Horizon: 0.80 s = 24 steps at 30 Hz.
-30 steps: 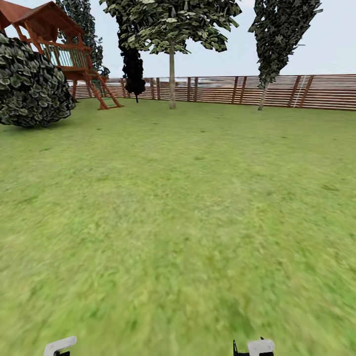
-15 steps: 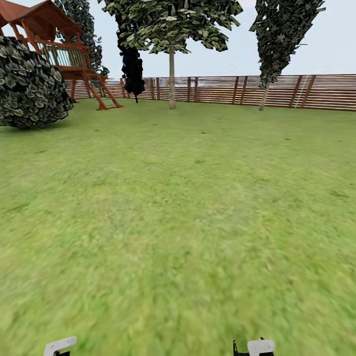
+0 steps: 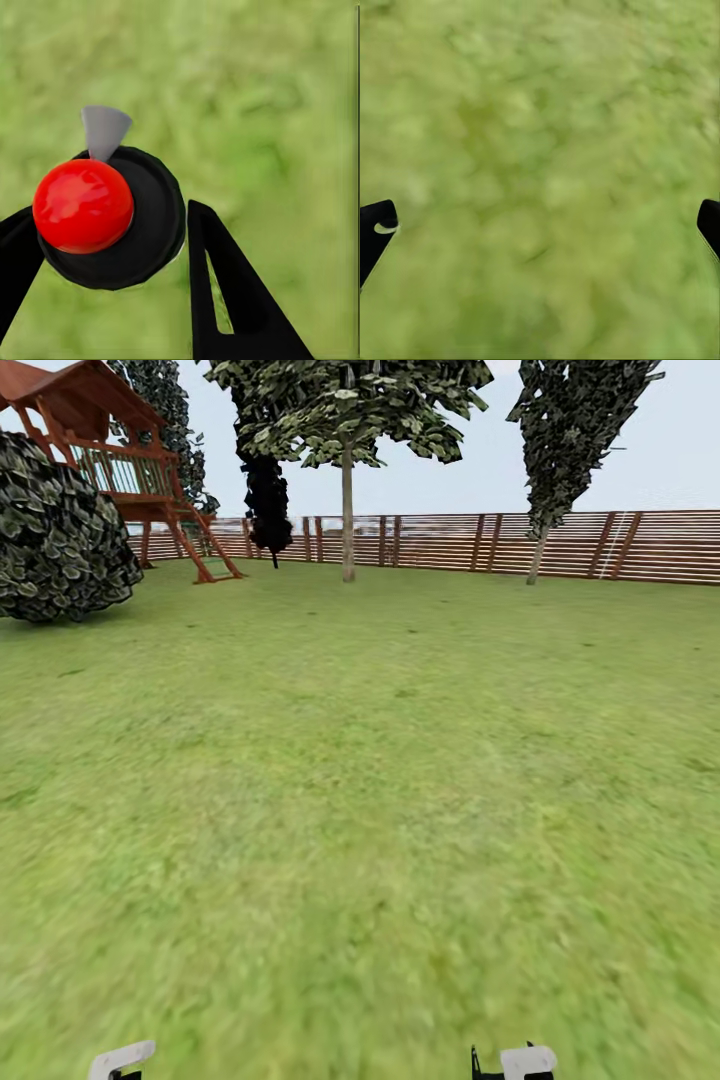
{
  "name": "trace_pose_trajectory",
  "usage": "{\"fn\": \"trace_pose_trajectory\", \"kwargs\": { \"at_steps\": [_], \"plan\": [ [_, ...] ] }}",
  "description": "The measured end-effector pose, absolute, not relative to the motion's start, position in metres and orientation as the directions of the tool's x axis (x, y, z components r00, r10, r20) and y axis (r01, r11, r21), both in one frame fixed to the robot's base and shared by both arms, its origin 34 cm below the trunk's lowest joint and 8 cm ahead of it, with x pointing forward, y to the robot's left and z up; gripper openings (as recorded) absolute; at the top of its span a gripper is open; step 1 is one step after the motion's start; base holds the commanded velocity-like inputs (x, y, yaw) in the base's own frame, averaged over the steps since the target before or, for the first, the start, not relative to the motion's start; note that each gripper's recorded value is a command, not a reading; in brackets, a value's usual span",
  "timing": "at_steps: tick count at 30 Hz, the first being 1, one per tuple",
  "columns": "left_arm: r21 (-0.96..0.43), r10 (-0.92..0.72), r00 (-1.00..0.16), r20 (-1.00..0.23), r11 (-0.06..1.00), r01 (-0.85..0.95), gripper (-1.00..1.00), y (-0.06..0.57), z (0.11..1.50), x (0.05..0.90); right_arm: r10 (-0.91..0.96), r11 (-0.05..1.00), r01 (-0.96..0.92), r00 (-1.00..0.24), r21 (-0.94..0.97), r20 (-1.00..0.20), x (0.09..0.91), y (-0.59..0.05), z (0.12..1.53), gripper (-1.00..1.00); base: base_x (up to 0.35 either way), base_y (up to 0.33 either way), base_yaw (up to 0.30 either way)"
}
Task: In the garden, pick up the pesticide atomizer on the floor and spray pesticide onto both trees until each tree trunk is fully covered.
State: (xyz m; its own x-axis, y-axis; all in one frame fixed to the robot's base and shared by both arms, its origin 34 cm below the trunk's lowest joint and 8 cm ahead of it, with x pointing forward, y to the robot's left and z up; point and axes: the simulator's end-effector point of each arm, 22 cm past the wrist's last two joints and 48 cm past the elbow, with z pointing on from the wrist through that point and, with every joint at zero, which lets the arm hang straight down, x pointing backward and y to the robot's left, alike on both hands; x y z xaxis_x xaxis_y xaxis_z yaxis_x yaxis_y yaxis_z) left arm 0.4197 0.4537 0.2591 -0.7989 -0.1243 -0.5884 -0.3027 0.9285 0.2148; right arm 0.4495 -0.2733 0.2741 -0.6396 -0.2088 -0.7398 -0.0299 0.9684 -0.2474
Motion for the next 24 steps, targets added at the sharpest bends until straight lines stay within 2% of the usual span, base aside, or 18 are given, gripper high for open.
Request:
{"fn": "trace_pose_trajectory", "kwargs": {
  "at_steps": [24],
  "plan": [
    [0.215,-0.124,-0.798,-0.589,0.929,-0.302,-1.00,0.4536,0.2592,0.4202,-0.209,0.968,-0.030,-0.640,-0.247,-0.739,0.4491,-0.2733,0.2739,1.00,0.340,0.000,0.000]
  ]
}}
